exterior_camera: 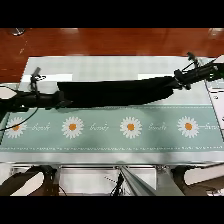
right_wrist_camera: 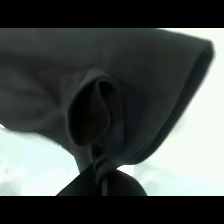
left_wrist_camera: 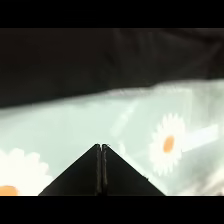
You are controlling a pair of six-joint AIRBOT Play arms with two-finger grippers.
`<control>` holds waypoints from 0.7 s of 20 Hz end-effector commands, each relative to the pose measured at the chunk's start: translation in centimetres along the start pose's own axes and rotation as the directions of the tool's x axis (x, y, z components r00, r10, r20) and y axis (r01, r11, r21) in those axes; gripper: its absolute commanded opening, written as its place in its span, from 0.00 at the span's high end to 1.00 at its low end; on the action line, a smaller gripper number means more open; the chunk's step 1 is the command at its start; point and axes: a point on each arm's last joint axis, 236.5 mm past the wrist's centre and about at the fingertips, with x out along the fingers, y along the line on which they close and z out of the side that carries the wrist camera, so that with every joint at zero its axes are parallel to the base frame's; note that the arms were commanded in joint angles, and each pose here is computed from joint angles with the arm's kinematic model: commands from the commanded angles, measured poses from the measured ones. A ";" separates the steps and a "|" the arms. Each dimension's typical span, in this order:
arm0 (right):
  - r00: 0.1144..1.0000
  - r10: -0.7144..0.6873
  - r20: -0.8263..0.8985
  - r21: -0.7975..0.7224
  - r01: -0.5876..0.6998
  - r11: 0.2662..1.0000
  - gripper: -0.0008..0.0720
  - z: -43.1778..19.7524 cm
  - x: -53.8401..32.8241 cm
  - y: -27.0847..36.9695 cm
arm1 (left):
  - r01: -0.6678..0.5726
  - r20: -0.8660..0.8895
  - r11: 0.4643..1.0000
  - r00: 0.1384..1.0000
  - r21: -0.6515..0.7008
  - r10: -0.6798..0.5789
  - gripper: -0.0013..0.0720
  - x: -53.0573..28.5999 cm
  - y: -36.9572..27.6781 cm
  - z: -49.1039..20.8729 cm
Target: Fold the shirts.
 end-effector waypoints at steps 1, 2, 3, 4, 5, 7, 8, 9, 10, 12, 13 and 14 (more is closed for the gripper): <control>0.991 -0.085 0.101 -0.123 0.098 0.988 0.96 -4.4 -4.7 3.2 | 0.021 -0.028 0.998 0.999 0.066 -0.019 0.94 3.3 -3.6 -1.6; 0.986 -0.105 0.131 -0.138 0.123 0.983 0.96 -6.2 -5.6 3.9 | 0.026 -0.038 0.996 0.999 0.087 -0.023 0.94 4.7 -5.0 -2.2; 0.981 -0.111 0.161 -0.144 0.135 0.980 0.96 -7.9 -6.4 4.7 | 0.033 -0.056 0.994 0.998 0.109 -0.027 0.94 6.2 -6.3 -2.9; 0.976 -0.111 0.188 -0.150 0.141 0.979 0.96 -9.8 -7.0 5.6 | 0.045 -0.088 0.990 0.996 0.136 -0.033 0.95 7.9 -7.7 -3.7; 0.971 -0.109 0.213 -0.149 0.142 0.979 0.96 -11.5 -7.6 6.5 | 0.061 -0.130 0.985 0.991 0.162 -0.040 0.95 9.4 -9.1 -4.6; 0.961 -0.095 0.260 -0.146 0.136 0.980 0.96 -14.7 -8.6 8.2 | 0.104 -0.217 0.970 0.975 0.220 -0.056 0.94 12.6 -12.2 -6.0; 0.955 -0.091 0.282 -0.140 0.135 0.981 0.96 -15.9 -9.1 8.9 | 0.123 -0.251 0.965 0.966 0.231 -0.063 0.95 14.2 -13.7 -6.5; 0.950 -0.089 0.300 -0.141 0.136 0.981 0.96 -17.0 -9.6 9.6 | 0.142 -0.282 0.960 0.957 0.240 -0.071 0.94 15.7 -15.2 -7.0; 0.946 -0.086 0.313 -0.150 0.139 0.979 0.96 -18.0 -10.1 10.2 | 0.163 -0.308 0.954 0.948 0.252 -0.080 0.94 17.2 -16.8 -7.5; 0.939 -0.082 0.333 -0.160 0.142 0.977 0.96 -19.4 -10.9 11.2 | 0.202 -0.354 0.935 0.931 0.291 -0.091 0.94 20.2 -19.3 -9.1; 0.937 -0.080 0.340 -0.162 0.143 0.976 0.96 -19.9 -11.1 11.5 | 0.215 -0.390 0.934 0.916 0.286 -0.091 0.94 21.5 -20.3 -10.4; 0.936 -0.079 0.344 -0.162 0.142 0.977 0.96 -20.2 -11.3 11.7 | 0.228 -0.443 0.933 0.892 0.277 -0.087 0.94 22.6 -21.1 -12.3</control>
